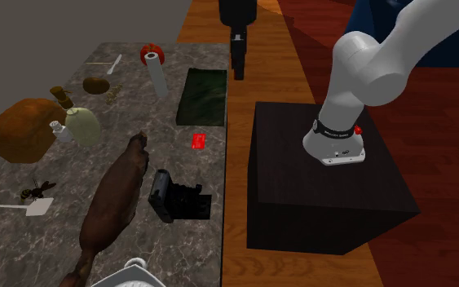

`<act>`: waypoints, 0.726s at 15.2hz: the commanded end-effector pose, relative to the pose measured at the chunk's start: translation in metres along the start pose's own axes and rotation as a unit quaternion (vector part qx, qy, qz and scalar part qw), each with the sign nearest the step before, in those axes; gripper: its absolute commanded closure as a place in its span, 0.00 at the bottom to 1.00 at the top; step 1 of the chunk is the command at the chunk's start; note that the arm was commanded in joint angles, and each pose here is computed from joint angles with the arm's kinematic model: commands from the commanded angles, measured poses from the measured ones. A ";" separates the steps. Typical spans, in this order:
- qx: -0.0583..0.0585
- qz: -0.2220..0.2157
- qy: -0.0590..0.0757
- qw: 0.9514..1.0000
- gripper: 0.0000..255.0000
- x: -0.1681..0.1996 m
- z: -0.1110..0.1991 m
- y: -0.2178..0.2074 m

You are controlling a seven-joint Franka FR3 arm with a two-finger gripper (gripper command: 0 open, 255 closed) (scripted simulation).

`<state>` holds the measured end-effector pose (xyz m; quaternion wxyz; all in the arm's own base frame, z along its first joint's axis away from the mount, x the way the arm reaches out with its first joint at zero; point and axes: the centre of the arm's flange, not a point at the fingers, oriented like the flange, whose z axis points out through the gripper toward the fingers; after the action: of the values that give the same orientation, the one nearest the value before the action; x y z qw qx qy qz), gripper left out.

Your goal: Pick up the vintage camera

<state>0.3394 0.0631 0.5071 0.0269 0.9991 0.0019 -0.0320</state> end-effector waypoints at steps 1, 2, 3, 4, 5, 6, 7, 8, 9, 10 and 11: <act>0.000 0.003 -0.001 1.000 0.00 0.011 0.017 -0.018; 0.001 0.004 -0.002 1.000 0.00 0.016 0.026 -0.026; 0.001 0.005 -0.002 1.000 0.00 0.021 0.035 -0.034; 0.001 0.006 -0.003 1.000 0.00 0.026 0.044 -0.043; 0.001 0.008 -0.004 1.000 0.00 0.032 0.053 -0.051; 0.001 0.009 -0.005 1.000 0.00 0.037 0.062 -0.059; 0.001 0.010 -0.005 1.000 0.00 0.042 0.071 -0.068; 0.001 0.011 -0.006 1.000 0.00 0.047 0.080 -0.076; 0.001 0.012 -0.007 1.000 0.00 0.053 0.088 -0.084; 0.001 0.013 -0.008 1.000 0.00 0.058 0.097 -0.092; 0.001 0.015 -0.009 1.000 0.00 0.063 0.106 -0.101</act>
<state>0.3919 0.1509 0.4046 0.0266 0.9988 -0.0113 -0.0397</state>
